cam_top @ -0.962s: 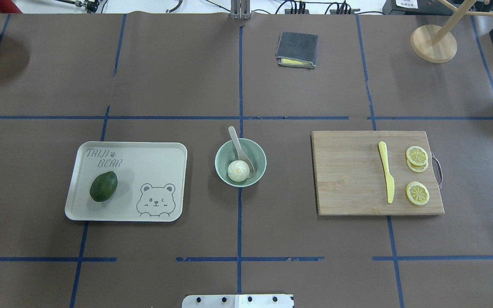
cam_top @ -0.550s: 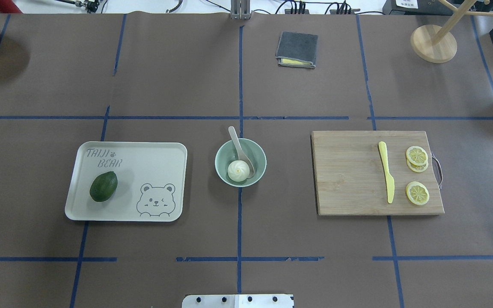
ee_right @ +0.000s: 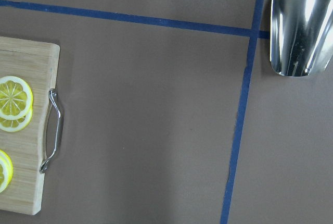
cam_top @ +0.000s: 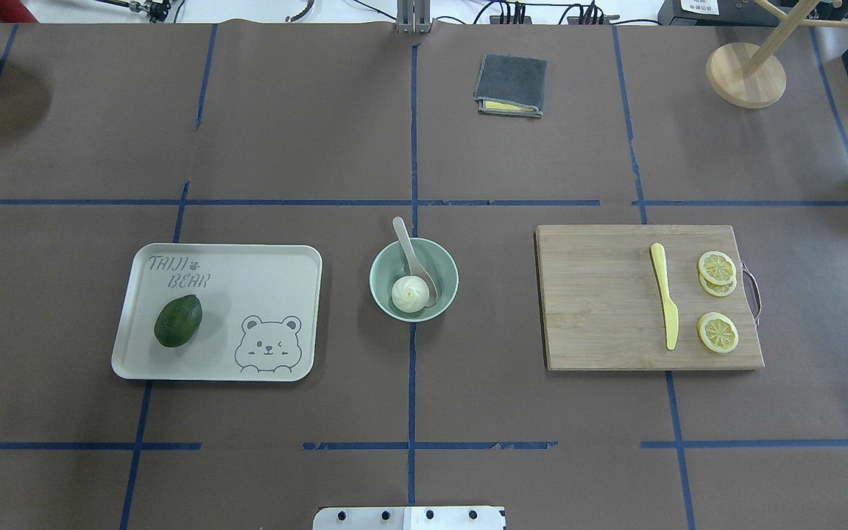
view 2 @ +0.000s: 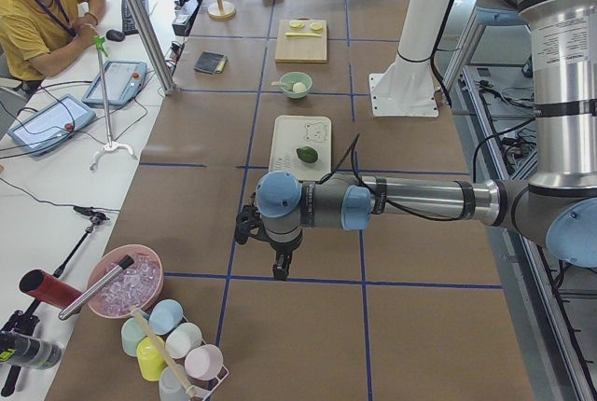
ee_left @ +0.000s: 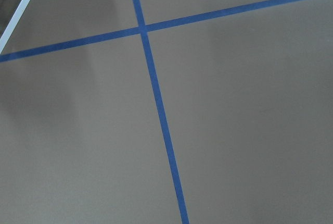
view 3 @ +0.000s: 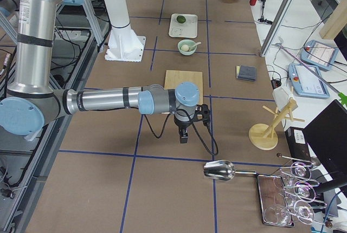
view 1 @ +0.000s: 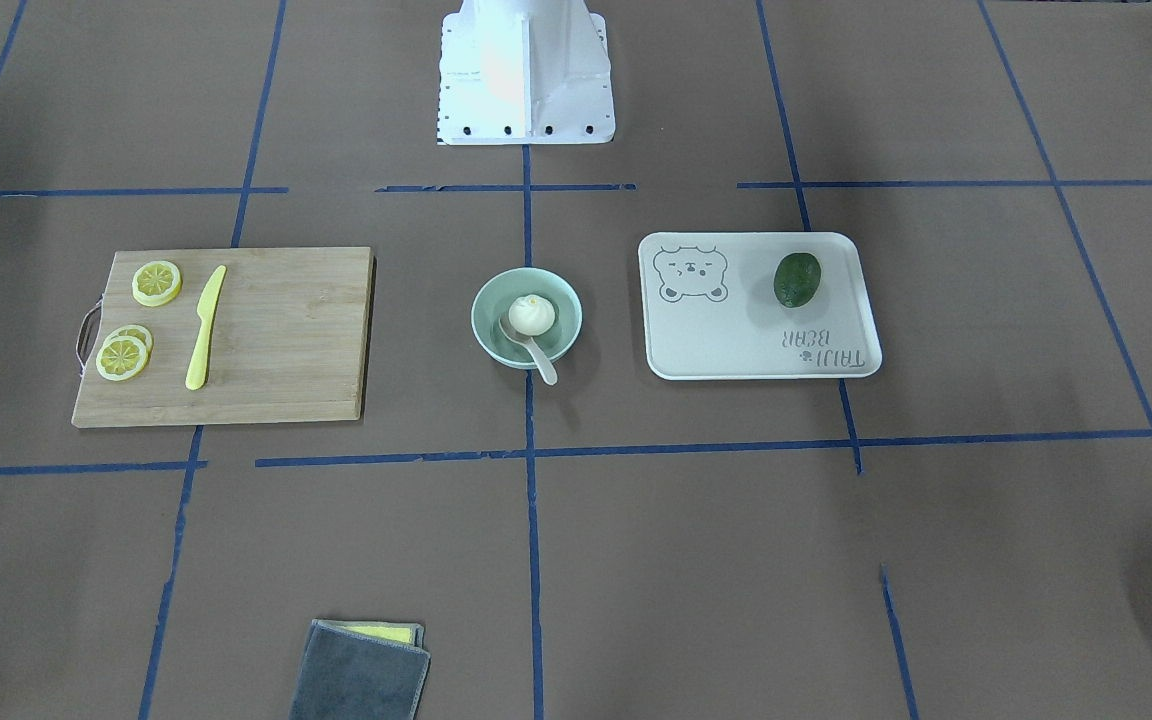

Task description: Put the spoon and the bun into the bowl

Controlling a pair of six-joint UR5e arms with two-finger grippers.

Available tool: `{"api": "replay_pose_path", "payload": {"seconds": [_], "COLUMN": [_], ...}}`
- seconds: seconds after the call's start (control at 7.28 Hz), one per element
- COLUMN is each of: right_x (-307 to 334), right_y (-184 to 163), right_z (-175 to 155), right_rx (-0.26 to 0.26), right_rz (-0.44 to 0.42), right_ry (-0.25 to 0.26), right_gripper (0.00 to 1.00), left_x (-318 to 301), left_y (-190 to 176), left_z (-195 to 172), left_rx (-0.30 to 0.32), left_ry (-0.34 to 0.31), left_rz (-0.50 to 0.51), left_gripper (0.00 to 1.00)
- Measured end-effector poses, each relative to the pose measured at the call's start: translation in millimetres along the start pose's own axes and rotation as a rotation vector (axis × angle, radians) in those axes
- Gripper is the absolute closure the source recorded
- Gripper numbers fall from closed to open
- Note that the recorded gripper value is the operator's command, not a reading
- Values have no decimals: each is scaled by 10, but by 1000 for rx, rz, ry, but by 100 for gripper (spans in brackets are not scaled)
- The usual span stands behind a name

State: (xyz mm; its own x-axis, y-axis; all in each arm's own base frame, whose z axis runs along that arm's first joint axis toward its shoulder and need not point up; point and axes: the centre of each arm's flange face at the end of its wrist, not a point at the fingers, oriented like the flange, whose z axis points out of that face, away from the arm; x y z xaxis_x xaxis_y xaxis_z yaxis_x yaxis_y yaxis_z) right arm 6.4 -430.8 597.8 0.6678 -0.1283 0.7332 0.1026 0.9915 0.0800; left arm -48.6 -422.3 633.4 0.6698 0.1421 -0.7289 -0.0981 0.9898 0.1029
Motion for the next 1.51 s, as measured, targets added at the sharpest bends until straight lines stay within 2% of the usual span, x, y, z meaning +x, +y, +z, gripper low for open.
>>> {"api": "replay_pose_path", "payload": {"seconds": [0.27,0.55,0.82,1.24,1.51], "right_x": [2,56,60,55,51], "right_y": [6,-6,-15,-28,-41], "right_z": [-15,-55,-64,-71,-73], "right_rx": [3,13,15,15,15], "right_rz": [-1,9,11,13,11], "right_ry": [6,14,14,16,19], "right_gripper": [0,0,0,0,0], "left_x": [-44,-79,-91,-30,-30], "left_y": [115,187,197,187,189], "left_z": [-21,-5,12,18,30], "left_rx": [-8,-15,-18,-13,-15], "left_ry": [-71,-92,-90,-33,-21], "left_rz": [-18,-32,-39,-52,-66], "left_gripper": [0,0,0,0,0]}}
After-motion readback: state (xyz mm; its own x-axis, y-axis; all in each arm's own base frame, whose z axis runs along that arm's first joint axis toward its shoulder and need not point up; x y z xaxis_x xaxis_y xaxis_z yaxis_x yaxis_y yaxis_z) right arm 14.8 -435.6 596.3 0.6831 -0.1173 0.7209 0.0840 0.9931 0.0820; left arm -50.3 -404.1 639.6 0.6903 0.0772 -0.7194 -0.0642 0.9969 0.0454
